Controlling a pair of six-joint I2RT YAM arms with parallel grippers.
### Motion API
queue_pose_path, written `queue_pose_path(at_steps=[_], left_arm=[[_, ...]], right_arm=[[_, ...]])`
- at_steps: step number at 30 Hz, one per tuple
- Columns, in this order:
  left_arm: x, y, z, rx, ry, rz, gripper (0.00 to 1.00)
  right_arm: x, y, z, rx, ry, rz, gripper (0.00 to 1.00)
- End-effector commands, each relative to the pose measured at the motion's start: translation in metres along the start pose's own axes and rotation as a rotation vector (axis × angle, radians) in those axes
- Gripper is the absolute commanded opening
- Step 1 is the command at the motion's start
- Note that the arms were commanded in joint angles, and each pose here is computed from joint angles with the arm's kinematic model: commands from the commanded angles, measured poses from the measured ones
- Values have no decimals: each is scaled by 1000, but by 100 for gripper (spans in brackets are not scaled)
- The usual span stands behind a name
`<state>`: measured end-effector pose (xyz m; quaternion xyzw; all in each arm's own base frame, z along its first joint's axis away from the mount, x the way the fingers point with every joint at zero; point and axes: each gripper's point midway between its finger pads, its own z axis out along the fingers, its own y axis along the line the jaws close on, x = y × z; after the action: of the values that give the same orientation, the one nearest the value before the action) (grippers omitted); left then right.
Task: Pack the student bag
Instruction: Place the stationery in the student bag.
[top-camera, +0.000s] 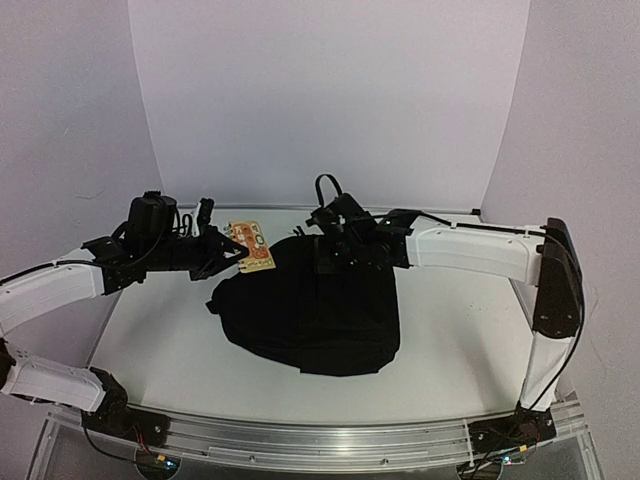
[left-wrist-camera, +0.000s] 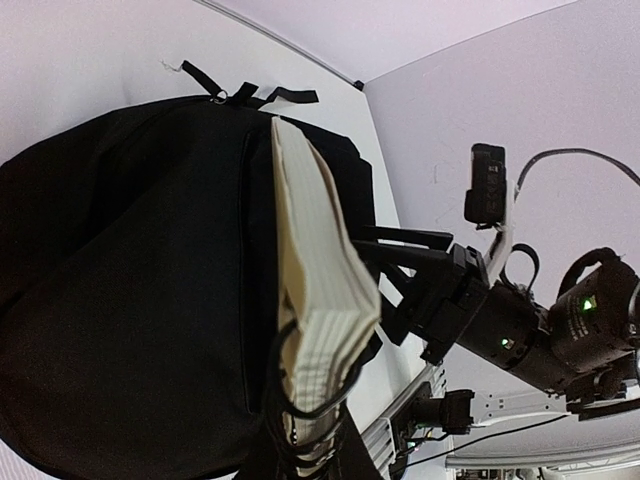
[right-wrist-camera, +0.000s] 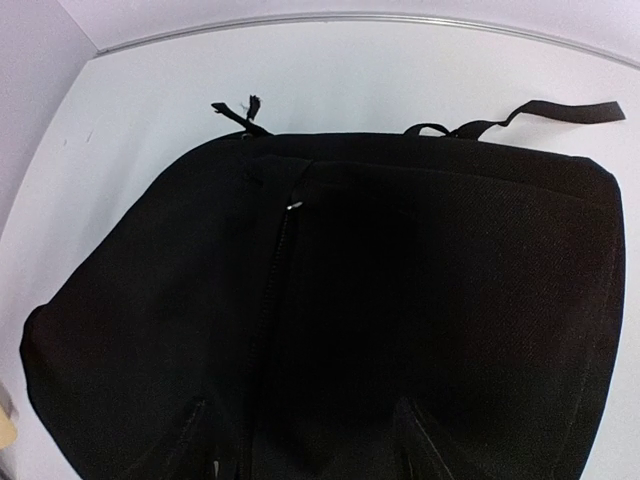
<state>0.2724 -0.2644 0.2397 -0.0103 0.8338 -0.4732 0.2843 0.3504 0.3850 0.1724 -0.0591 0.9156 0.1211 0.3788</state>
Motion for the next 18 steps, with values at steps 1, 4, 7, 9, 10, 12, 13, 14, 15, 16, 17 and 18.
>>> queue_pose_path(at_steps=[1, 4, 7, 9, 10, 12, 13, 14, 15, 16, 17, 18], left_arm=[[-3, -8, -2, 42, -10, 5, 0], [-2, -7, 0, 41, 0, 4, 0], [1, -8, 5, 53, 29, 15, 0], [1, -9, 10, 60, 49, 20, 0], [2, -11, 14, 67, 63, 19, 0], [2, -15, 21, 90, 86, 21, 0], [3, -18, 25, 105, 102, 21, 0], [4, -21, 30, 118, 115, 22, 0], [6, -26, 34, 132, 131, 27, 0], [7, -31, 39, 147, 144, 34, 0], [8, -36, 43, 165, 157, 41, 0], [10, -43, 46, 188, 169, 49, 0]], right_arm=[[-7, -7, 8, 105, -14, -34, 54], [-4, -12, 13, 159, -12, -46, 42], [-5, -20, 8, 197, -24, -41, 26], [-8, -24, 3, 204, -36, -30, 16], [-10, -24, 0, 205, -43, -25, 11], [-15, -25, -5, 202, -57, -10, 4], [-17, -25, -9, 196, -61, -4, 3], [-20, -24, -13, 185, -65, 4, 3], [-22, -22, -17, 170, -65, 10, 2], [-25, -21, -21, 156, -66, 18, 1], [-27, -20, -24, 143, -67, 26, 0], [-28, -19, -27, 132, -66, 31, 0]])
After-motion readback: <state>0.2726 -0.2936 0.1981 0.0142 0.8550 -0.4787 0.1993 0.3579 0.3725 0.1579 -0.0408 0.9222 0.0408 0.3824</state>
